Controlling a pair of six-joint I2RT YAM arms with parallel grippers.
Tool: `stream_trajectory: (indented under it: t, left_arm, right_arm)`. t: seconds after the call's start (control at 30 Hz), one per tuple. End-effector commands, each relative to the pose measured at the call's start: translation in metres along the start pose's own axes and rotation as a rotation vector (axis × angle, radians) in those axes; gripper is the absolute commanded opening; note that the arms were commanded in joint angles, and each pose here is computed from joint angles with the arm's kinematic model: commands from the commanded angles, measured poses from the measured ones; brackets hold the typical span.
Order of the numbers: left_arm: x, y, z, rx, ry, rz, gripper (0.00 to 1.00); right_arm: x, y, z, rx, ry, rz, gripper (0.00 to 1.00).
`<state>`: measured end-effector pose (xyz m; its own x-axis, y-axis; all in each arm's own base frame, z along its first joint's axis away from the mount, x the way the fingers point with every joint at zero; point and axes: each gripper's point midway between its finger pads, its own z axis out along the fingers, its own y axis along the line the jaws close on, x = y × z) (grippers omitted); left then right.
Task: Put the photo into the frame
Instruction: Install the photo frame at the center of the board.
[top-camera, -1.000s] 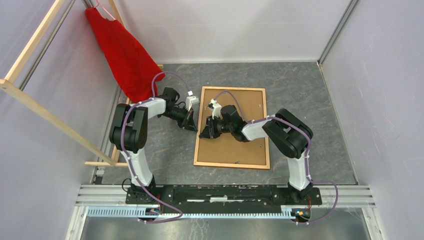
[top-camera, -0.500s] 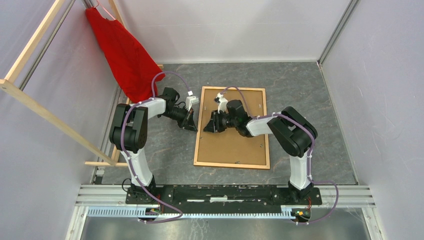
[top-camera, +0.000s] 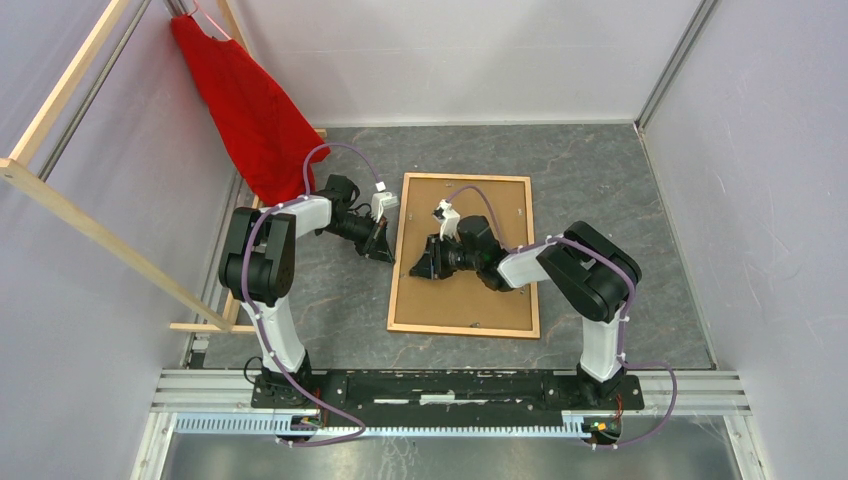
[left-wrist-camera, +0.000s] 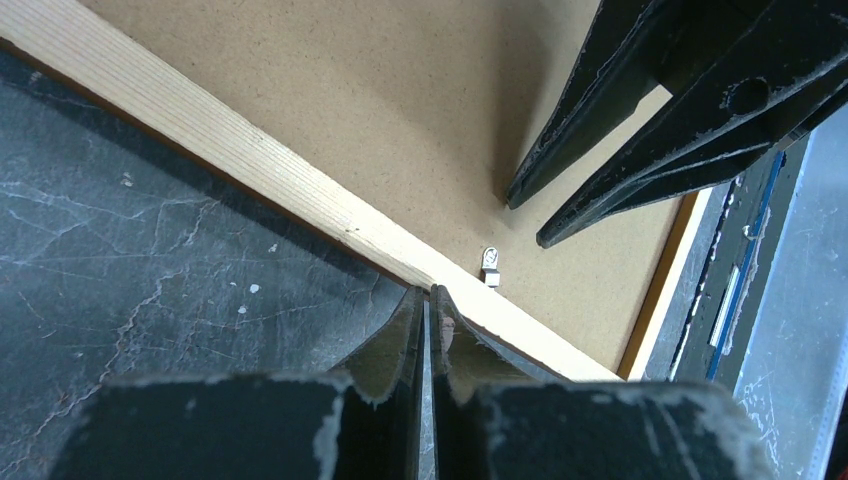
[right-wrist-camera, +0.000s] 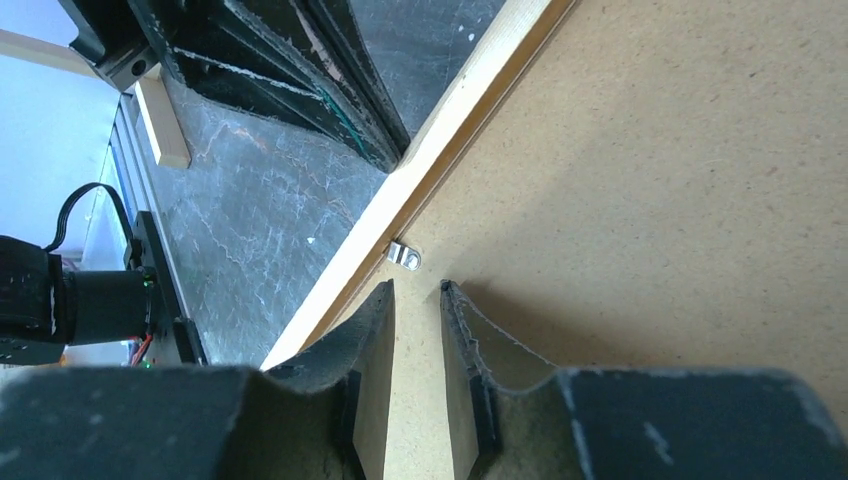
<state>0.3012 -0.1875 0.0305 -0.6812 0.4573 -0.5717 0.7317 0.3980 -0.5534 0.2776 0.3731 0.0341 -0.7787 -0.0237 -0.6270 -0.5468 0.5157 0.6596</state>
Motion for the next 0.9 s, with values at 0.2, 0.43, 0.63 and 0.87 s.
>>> stream_trajectory:
  t: [0.2, 0.43, 0.63, 0.87]
  left_arm:
    - [-0.029, 0.02, -0.009, -0.056, -0.081, -0.034, 0.2]
    - [-0.044, 0.03, -0.006, -0.04, -0.12, -0.07, 0.27]
    - [-0.041, 0.031, -0.002, -0.024, -0.12, -0.073, 0.27]
    - [-0.037, 0.031, 0.0, -0.023, -0.114, -0.068, 0.25]
  right_arm:
    - [-0.104, -0.036, 0.017, 0.105, -0.14, -0.048, 0.38]
    - [-0.127, -0.07, 0.04, 0.181, -0.125, -0.037, 0.39]
    - [-0.126, -0.08, 0.045, 0.193, -0.118, -0.024, 0.37]
    - [-0.124, -0.085, 0.053, 0.188, -0.107, -0.005, 0.32]
